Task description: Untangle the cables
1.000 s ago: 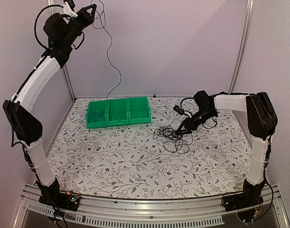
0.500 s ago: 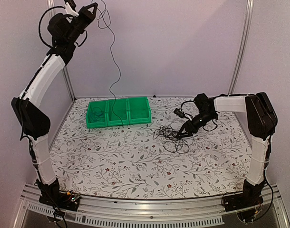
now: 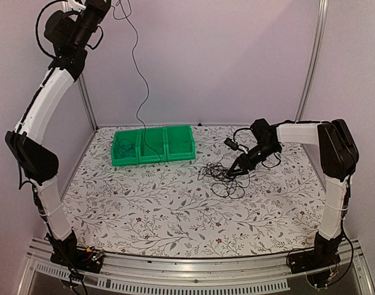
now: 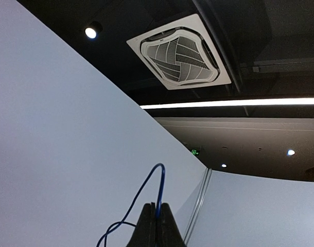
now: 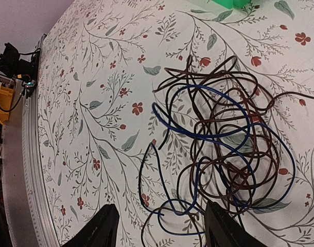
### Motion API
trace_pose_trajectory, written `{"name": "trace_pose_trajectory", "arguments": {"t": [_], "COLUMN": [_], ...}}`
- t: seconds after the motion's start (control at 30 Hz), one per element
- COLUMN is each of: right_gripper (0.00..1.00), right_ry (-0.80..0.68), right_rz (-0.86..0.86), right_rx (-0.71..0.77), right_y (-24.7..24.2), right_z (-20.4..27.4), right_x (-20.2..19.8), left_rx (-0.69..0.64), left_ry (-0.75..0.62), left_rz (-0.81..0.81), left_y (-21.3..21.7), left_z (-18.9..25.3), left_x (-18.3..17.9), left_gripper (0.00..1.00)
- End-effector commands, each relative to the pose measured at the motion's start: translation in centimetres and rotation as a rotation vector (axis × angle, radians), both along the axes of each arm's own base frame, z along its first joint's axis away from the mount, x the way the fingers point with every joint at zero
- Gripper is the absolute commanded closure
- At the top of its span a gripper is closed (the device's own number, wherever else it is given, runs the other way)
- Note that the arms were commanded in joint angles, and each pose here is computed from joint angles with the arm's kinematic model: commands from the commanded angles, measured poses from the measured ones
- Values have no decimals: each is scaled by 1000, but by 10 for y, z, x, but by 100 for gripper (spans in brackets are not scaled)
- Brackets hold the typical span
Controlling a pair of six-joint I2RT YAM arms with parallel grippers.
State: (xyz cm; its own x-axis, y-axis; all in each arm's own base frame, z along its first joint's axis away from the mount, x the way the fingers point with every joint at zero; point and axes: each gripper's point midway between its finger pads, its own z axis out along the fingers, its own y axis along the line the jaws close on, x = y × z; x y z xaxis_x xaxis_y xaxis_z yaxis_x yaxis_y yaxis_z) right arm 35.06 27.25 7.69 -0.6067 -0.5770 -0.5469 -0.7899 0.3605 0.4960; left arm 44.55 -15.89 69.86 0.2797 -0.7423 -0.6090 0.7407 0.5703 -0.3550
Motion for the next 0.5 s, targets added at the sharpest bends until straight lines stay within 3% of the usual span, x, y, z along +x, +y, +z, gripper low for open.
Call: {"name": "trace_pose_trajectory", "arguments": {"t": [0.0,0.23,0.47], "right_gripper": [39,39,39], "right_ry": [-23,-32,-25], "right_rz": [17,27,31], "right_rx": [18,19,26], "right_y": [6,8,7], "right_z": [9,11,12], "right_x": [1,-3,-6], "left_rx": [-39,84,194], "left_ry": [-8,2,100], "left_rz": [-78,-174,-186], "left_y": [-10,-68,-107], "left_z": [5,-10,-61], "left_x": [-12,-42,-75], "left_gripper": [100,100,100]}}
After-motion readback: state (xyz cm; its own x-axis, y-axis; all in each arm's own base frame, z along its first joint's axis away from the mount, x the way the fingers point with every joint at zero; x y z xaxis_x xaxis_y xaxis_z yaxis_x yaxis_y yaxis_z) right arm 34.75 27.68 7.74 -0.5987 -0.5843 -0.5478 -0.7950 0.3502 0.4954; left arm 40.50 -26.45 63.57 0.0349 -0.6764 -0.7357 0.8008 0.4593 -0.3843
